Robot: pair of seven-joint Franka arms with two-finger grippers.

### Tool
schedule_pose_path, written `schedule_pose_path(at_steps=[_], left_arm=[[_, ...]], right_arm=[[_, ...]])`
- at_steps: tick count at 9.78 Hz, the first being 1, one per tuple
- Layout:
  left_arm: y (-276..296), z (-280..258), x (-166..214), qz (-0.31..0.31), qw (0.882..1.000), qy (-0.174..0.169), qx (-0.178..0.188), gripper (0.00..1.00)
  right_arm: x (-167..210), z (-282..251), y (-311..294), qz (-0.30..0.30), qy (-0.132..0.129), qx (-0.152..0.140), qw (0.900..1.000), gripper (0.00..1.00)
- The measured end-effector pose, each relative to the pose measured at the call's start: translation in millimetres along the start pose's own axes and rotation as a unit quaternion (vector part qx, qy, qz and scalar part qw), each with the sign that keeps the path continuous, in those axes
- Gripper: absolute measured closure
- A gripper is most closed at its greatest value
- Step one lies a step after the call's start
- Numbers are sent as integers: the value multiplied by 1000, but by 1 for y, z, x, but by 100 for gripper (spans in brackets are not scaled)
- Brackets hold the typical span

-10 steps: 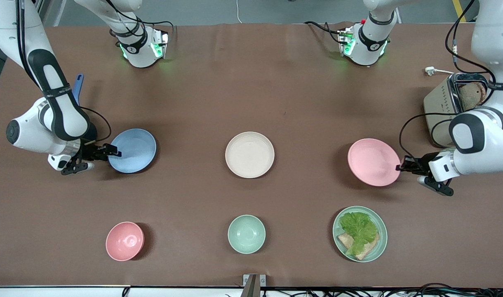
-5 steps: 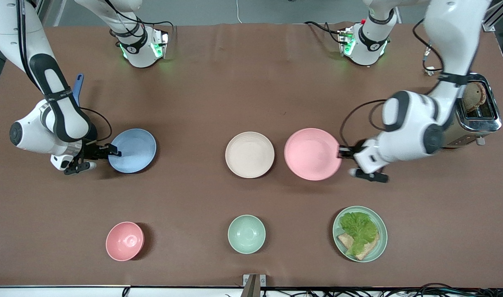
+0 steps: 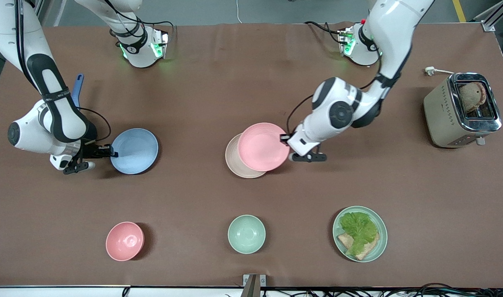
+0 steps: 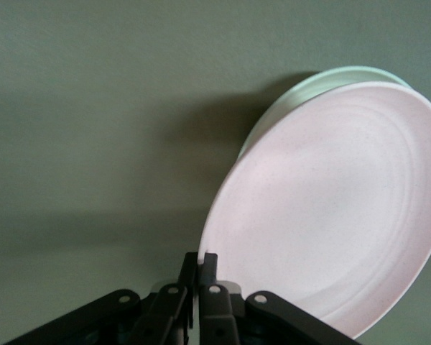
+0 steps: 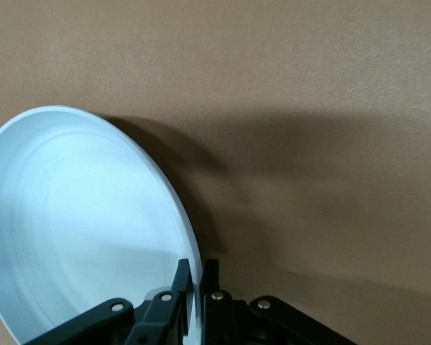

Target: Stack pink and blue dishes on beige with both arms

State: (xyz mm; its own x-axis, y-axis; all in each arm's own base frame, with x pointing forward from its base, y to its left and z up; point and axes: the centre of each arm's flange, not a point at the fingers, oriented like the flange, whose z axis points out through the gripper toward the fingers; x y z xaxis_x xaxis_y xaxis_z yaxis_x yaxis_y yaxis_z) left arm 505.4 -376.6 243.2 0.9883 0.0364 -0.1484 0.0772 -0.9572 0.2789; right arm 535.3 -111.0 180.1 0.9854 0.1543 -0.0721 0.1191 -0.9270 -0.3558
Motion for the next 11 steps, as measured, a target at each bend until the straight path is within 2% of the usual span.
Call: schedule_pose_path(at_steps=[1, 3, 5, 6, 8, 9, 11], left_arm=[[-1, 11, 2, -4, 1000, 6, -5, 96], [-7, 26, 8, -11, 1000, 12, -10, 96], [-1, 32, 6, -16, 1000, 14, -14, 94], [3, 34, 4, -21, 1000, 13, -14, 83], [6, 32, 5, -33, 999, 17, -17, 52], [7, 17, 14, -37, 999, 29, -24, 36], [-6, -72, 46, -57, 997, 47, -29, 11]], right_arm=[[6, -14, 1, 0, -7, 17, 1000, 91], [24, -82, 4, 22, -26, 69, 997, 93], [42, -153, -14, 53, -27, 85, 995, 93], [49, -170, -35, 74, -30, 84, 993, 93], [74, -171, -125, 108, -41, 65, 991, 93], [85, -161, -173, 114, -42, 55, 991, 93], [100, -131, -246, 127, -31, 56, 990, 93]])
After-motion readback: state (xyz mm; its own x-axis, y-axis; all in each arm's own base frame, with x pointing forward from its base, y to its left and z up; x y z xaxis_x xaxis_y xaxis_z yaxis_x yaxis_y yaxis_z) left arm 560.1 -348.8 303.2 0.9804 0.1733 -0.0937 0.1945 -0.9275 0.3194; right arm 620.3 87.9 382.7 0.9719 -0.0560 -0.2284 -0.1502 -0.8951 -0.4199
